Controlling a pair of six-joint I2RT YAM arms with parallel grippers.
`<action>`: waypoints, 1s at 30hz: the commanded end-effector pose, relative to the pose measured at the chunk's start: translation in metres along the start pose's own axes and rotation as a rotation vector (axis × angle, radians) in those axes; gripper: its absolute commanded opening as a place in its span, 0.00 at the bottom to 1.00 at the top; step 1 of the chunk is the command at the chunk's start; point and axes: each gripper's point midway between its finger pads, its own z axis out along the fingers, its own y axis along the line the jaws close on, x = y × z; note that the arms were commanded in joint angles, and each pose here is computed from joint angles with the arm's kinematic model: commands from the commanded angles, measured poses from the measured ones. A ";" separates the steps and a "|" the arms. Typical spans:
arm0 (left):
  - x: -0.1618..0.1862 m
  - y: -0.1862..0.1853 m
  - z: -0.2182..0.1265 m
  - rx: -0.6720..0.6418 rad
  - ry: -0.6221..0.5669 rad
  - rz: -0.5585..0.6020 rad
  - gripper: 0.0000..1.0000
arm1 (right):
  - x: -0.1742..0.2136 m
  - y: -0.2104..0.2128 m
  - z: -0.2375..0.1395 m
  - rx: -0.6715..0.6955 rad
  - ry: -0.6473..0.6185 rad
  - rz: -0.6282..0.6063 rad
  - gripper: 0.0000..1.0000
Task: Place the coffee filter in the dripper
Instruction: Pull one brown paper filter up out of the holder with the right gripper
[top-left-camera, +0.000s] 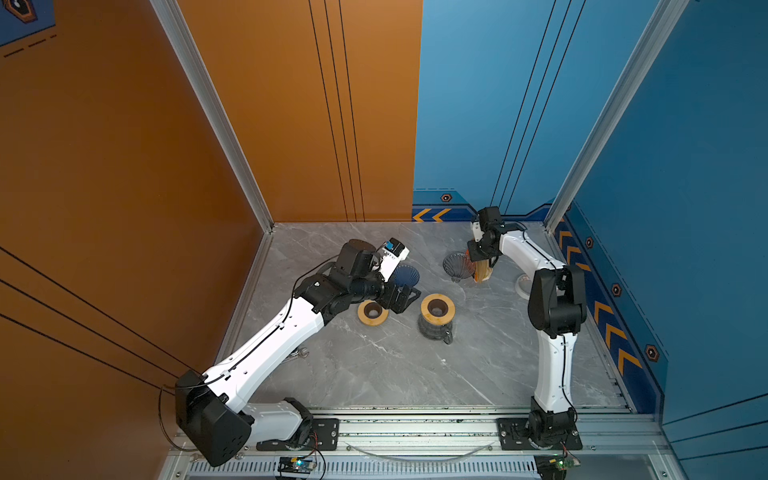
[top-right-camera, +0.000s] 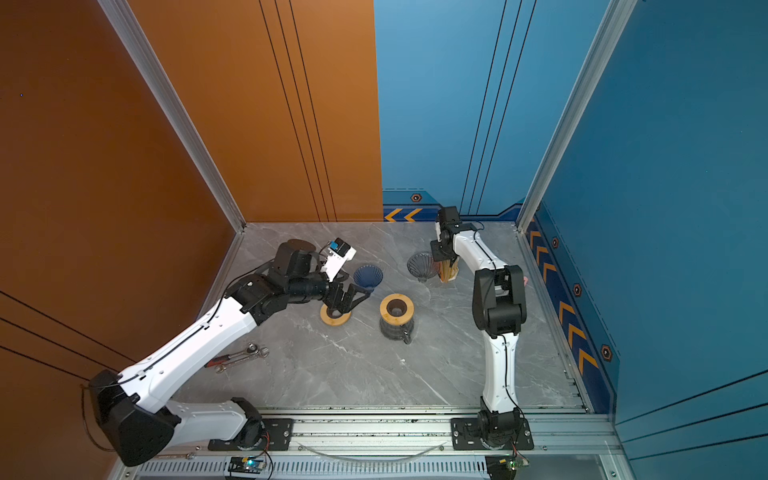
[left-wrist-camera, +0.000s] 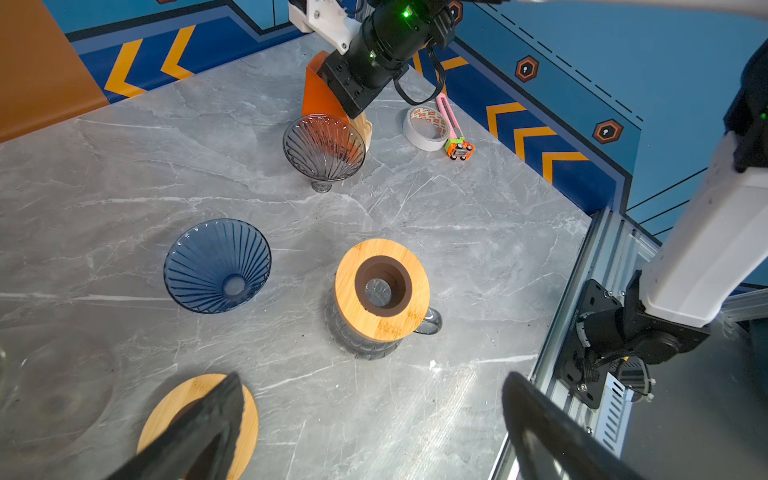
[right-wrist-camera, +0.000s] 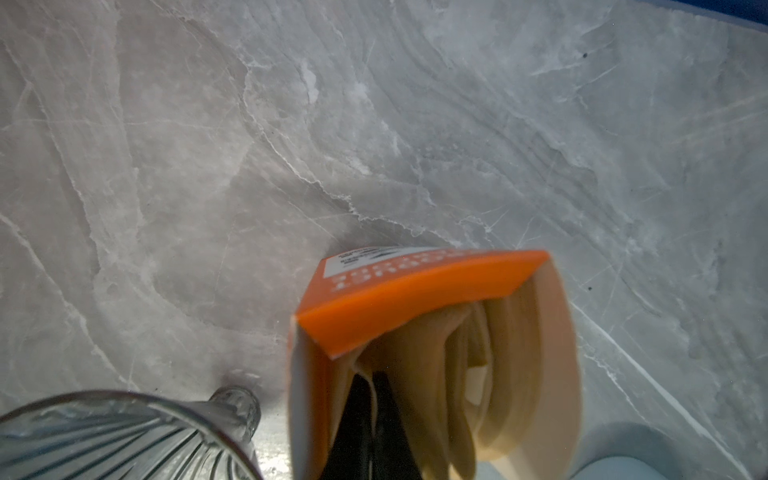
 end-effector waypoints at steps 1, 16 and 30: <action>0.001 -0.009 -0.001 0.030 0.014 0.012 0.98 | -0.012 -0.004 -0.028 -0.004 -0.060 0.029 0.00; 0.001 -0.012 -0.001 0.039 0.013 0.013 0.98 | 0.005 -0.010 -0.060 -0.001 -0.080 0.054 0.00; 0.002 -0.013 0.000 0.036 0.015 0.017 0.98 | -0.013 -0.010 -0.059 0.008 -0.121 0.078 0.00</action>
